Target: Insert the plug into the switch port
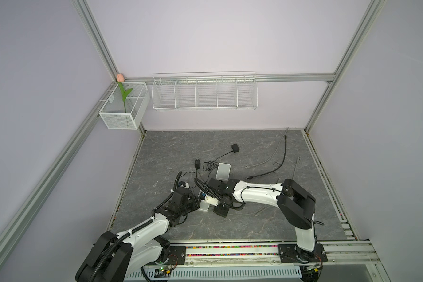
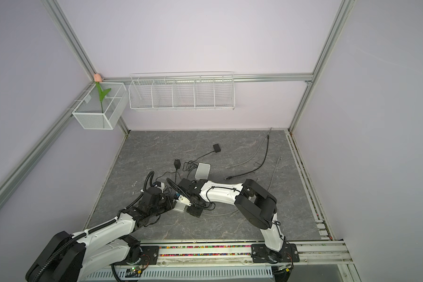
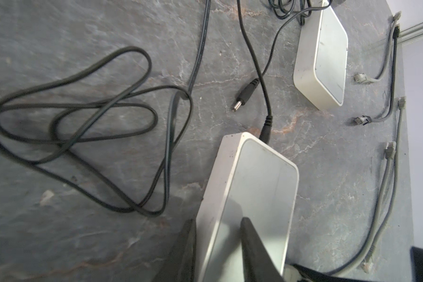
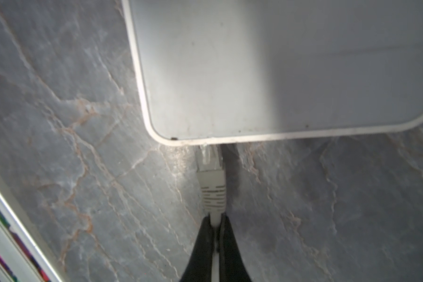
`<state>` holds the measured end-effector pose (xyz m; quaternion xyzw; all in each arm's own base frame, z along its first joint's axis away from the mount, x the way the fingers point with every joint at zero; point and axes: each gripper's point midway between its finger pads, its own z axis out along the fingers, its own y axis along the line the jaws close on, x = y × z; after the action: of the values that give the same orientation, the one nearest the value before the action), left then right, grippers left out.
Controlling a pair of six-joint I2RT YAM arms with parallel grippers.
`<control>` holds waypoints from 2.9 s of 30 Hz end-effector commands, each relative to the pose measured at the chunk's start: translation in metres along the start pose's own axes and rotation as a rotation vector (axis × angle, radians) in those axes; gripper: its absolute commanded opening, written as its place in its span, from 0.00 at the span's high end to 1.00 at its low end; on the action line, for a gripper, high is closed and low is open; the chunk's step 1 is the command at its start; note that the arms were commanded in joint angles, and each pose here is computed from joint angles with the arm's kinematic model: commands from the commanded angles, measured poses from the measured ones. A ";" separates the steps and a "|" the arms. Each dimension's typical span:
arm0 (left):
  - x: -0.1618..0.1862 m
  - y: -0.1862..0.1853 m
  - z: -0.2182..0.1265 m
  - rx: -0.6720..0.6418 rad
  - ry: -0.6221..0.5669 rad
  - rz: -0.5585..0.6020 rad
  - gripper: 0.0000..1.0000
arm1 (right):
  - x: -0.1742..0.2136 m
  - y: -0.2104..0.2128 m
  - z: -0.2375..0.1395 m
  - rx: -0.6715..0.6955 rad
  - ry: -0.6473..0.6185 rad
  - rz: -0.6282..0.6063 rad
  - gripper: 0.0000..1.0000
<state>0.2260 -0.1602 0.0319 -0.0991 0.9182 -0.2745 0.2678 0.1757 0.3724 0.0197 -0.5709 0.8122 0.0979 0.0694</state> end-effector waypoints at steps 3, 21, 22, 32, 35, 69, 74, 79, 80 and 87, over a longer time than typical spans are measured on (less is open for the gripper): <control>0.050 -0.007 0.000 0.057 0.193 -0.004 0.71 | -0.086 0.020 -0.007 -0.070 -0.297 -0.057 0.93; 0.064 0.002 -0.004 0.063 0.225 0.006 0.71 | -0.105 0.023 0.003 -0.087 -0.335 -0.086 0.93; 0.064 0.000 -0.003 0.067 0.227 0.004 0.71 | -0.106 0.024 0.003 -0.087 -0.338 -0.089 0.93; 0.064 -0.002 -0.003 0.071 0.232 0.008 0.71 | -0.109 0.023 0.000 -0.063 -0.344 -0.109 0.93; 0.060 0.001 -0.007 0.046 0.213 0.016 0.71 | -0.101 0.019 0.002 -0.042 -0.313 -0.106 0.93; -0.012 -0.144 -0.051 0.115 -0.007 0.381 0.43 | 0.067 -0.097 -0.201 0.258 -0.699 0.654 0.33; 0.050 -0.194 -0.012 0.168 0.159 0.549 0.43 | 0.107 -0.099 -0.268 0.392 -0.876 0.736 0.12; 0.101 -0.220 0.018 0.215 0.265 0.619 0.44 | 0.148 -0.093 -0.306 0.482 -0.970 0.801 0.10; 0.106 -0.222 0.023 0.210 0.272 0.628 0.44 | 0.149 -0.090 -0.304 0.471 -0.958 0.788 0.11; 0.143 -0.234 0.052 0.212 0.337 0.682 0.46 | 0.157 -0.083 -0.277 0.415 -0.872 0.812 0.11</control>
<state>0.1435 -0.4044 0.0574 0.2717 0.9074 -0.2590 0.1889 0.2047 0.1404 0.2681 -0.1135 0.8444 0.1878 0.4886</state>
